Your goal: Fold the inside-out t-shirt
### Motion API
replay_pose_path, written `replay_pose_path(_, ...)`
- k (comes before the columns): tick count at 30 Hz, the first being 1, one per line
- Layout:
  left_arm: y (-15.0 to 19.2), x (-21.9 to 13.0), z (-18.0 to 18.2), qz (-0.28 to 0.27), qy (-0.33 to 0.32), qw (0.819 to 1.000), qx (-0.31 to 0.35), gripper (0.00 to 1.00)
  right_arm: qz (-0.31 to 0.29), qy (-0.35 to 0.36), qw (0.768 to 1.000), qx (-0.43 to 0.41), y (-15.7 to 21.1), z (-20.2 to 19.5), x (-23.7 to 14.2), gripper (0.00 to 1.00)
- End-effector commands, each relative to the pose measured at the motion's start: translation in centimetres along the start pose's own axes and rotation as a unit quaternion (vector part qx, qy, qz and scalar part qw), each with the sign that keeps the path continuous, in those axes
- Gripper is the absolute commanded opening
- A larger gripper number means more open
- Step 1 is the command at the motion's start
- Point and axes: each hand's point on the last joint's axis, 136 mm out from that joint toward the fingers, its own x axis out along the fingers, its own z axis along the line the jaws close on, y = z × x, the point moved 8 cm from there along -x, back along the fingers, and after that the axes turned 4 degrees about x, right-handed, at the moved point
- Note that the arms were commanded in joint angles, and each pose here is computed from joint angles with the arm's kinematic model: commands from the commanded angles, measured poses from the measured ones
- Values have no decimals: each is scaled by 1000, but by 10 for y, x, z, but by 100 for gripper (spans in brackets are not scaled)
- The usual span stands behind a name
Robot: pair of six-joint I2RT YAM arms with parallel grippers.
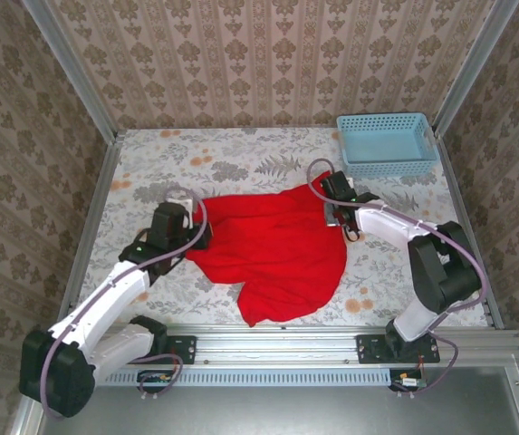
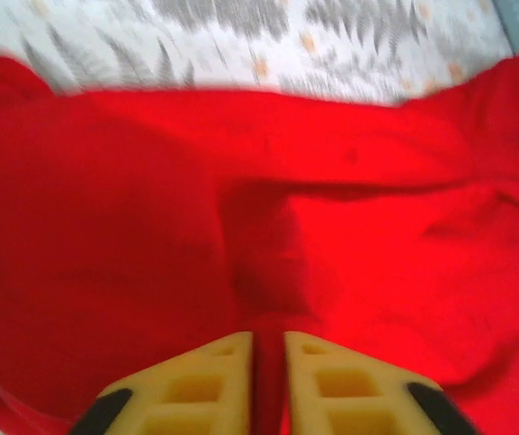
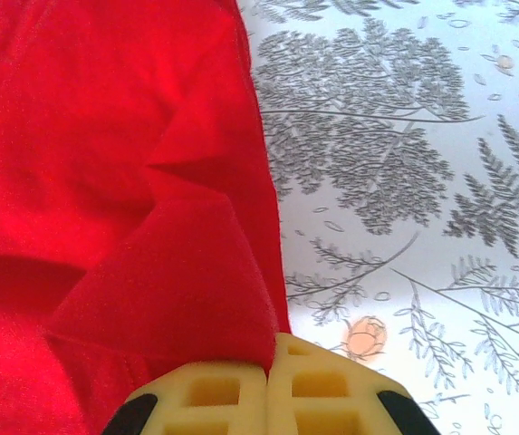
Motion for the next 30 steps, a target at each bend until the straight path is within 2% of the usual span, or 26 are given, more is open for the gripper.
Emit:
replay_pose_path(1, 36, -1, 15, 64, -47, 996, -37, 53, -18, -30, 999, 31, -4, 1, -11, 0)
replay_pose_path(2, 35, -5, 19, 61, -66, 995, -43, 61, -19, -32, 999, 31, -5, 1, -11, 0)
replay_pose_path(5, 23, -14, 31, 47, -92, 991, -89, 67, -20, -40, 998, 33, -7, 3, -13, 0)
replay_pose_path(10, 15, -5, 39, 51, -64, 981, -176, 69, -23, -40, 998, 33, -6, 1, -16, 0)
replay_pose_path(14, 32, 6, 44, 80, -75, 970, -218, 67, -27, -40, 998, 34, -6, -1, -19, 0)
replay_pose_path(17, 43, 14, 46, 71, -65, 966, -239, 66, -28, -43, 998, 34, -7, 0, -19, 0)
replay_pose_path(25, 41, 35, 44, 51, -41, 971, -231, 65, -25, -49, 998, 33, -5, 0, -19, 0)
replay_pose_path(30, 32, 37, 42, 36, -32, 974, -222, 58, -25, -49, 998, 32, -3, -1, -20, 0)
